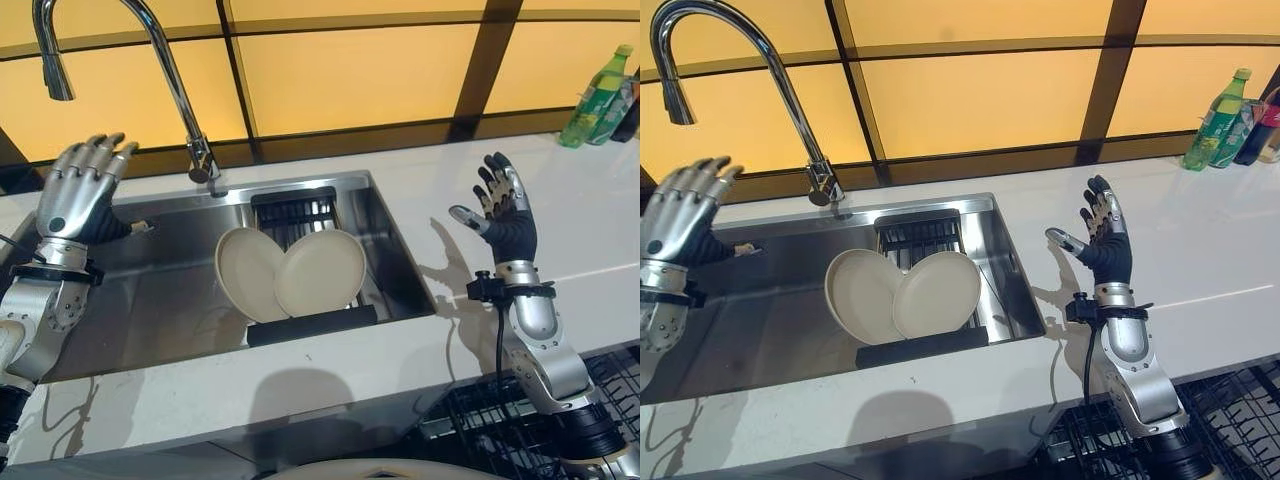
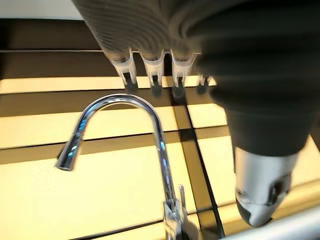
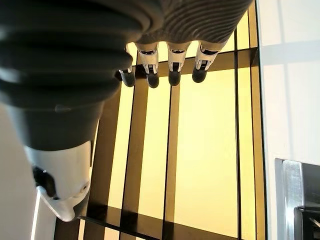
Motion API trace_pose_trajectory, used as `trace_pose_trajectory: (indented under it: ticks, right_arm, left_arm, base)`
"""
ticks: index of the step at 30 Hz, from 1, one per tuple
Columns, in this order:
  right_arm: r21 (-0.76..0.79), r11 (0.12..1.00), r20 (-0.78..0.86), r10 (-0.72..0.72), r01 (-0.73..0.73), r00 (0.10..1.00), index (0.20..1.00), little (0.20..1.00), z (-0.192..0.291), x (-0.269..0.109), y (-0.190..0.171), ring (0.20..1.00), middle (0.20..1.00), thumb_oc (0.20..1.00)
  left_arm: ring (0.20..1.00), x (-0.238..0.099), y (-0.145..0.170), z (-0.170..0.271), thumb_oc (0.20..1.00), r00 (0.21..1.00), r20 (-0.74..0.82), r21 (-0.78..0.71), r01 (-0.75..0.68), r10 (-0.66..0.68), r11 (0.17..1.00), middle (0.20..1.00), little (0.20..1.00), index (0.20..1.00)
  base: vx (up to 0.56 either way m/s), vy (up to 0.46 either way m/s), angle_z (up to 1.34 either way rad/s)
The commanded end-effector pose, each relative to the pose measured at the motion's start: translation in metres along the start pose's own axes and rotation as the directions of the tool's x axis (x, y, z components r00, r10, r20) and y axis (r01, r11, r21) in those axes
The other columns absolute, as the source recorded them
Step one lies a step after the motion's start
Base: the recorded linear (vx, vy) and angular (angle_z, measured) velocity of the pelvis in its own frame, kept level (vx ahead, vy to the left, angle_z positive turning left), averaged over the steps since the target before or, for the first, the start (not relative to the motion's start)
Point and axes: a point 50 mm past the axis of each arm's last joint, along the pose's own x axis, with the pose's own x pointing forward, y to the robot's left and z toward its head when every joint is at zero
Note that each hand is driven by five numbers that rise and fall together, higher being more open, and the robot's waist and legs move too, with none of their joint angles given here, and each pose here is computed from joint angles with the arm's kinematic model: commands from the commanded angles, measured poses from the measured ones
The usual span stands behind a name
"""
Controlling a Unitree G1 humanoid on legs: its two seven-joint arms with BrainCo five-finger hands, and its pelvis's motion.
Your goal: Pick up plates and place into dishwasher.
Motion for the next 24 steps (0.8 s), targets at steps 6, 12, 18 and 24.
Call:
trace_pose_trajectory:
  ticks: [6,12,18,24]
  right_arm:
    - [-0.054,0.998,0.067,0.032,-0.028,0.997,1.000,1.000,0.017,0.003,-0.012,1.000,1.000,1.000]
    - [-0.060,0.998,0.042,0.036,-0.034,0.998,1.000,1.000,0.012,0.000,-0.013,1.000,1.000,1.000]
    - [-0.068,0.996,0.015,0.052,-0.051,0.999,1.000,1.000,0.008,-0.003,-0.011,1.000,1.000,1.000]
    - [-0.077,0.996,0.001,0.054,-0.054,0.999,1.000,1.000,0.006,-0.004,-0.014,1.000,1.000,1.000]
  left_arm:
    - [1.000,0.000,0.000,0.004,1.000,0.983,0.177,0.172,0.005,-0.036,0.985,1.000,1.000,1.000]
    - [1.000,-0.009,-0.014,0.017,1.000,0.960,0.273,0.161,0.011,-0.055,0.987,1.000,1.000,1.000]
    - [1.000,-0.017,-0.023,0.027,1.000,0.937,0.345,0.143,0.005,-0.055,0.990,1.000,1.000,1.000]
    - [1.000,-0.023,-0.032,0.032,1.000,0.918,0.383,0.149,0.047,-0.102,0.988,1.000,1.000,1.000]
  base:
    - [0.05,0.045,0.00]
    - [0.07,0.041,0.00]
    - [0.06,0.040,-0.01]
    - [0.04,0.025,-0.08]
